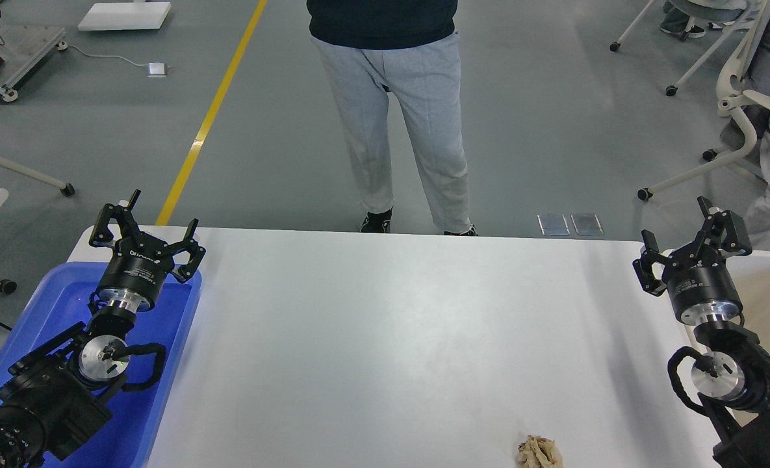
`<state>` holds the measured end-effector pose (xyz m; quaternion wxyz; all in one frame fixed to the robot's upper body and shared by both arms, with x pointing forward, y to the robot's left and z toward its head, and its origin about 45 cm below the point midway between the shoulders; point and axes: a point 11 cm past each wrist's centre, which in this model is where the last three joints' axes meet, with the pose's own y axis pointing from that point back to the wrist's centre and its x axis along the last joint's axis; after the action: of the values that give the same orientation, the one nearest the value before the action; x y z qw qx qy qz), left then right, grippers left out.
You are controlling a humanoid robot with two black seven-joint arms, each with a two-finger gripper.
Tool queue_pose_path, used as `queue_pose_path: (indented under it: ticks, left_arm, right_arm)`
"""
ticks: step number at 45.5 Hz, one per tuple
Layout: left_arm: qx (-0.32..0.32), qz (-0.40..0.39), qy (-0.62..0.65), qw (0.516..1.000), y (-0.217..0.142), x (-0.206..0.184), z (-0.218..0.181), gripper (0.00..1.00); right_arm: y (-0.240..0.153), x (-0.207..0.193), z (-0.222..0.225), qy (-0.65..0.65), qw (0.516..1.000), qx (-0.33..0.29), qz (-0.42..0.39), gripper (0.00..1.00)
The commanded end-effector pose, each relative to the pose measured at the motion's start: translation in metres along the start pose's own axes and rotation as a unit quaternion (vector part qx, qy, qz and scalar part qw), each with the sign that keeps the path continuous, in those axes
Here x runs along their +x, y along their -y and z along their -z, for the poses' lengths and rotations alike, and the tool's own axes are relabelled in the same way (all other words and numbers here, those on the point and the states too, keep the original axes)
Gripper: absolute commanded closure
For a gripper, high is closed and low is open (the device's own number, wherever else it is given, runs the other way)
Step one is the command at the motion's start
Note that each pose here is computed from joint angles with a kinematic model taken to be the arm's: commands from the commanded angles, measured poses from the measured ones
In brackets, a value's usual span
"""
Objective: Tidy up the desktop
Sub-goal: 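Raise the right gripper and open it above the table edge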
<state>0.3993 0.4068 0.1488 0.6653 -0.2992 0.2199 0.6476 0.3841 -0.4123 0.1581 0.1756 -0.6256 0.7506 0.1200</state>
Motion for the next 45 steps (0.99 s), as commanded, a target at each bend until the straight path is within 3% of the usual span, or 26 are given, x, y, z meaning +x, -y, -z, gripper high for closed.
queue_pose_path:
  ticks: [1, 20, 34, 45]
  left_arm:
    - [0.0, 0.0, 0.001, 1.0, 0.0, 0.0, 0.0, 0.0]
    - [0.0, 0.0, 0.0, 1.0, 0.0, 0.0, 0.001, 0.0]
    - [0.0, 0.0, 0.0, 1.0, 0.0, 0.0, 0.0, 0.0]
    - [0.0, 0.0, 0.0, 1.0, 0.0, 0.0, 0.0, 0.0]
  right_arm:
    - [0.0, 0.002, 0.002, -0.001, 1.0, 0.001, -0.003, 0.01]
    - [-0.001, -0.005, 0.0, -0.009, 1.0, -0.012, 0.016, 0.01]
    - [-0.018, -0.043, 0.033, -0.033, 0.989, -0.086, 0.115, 0.01]
    - [-0.048, -0.058, 0.06, -0.16, 0.957, -0.149, 0.189, 0.01]
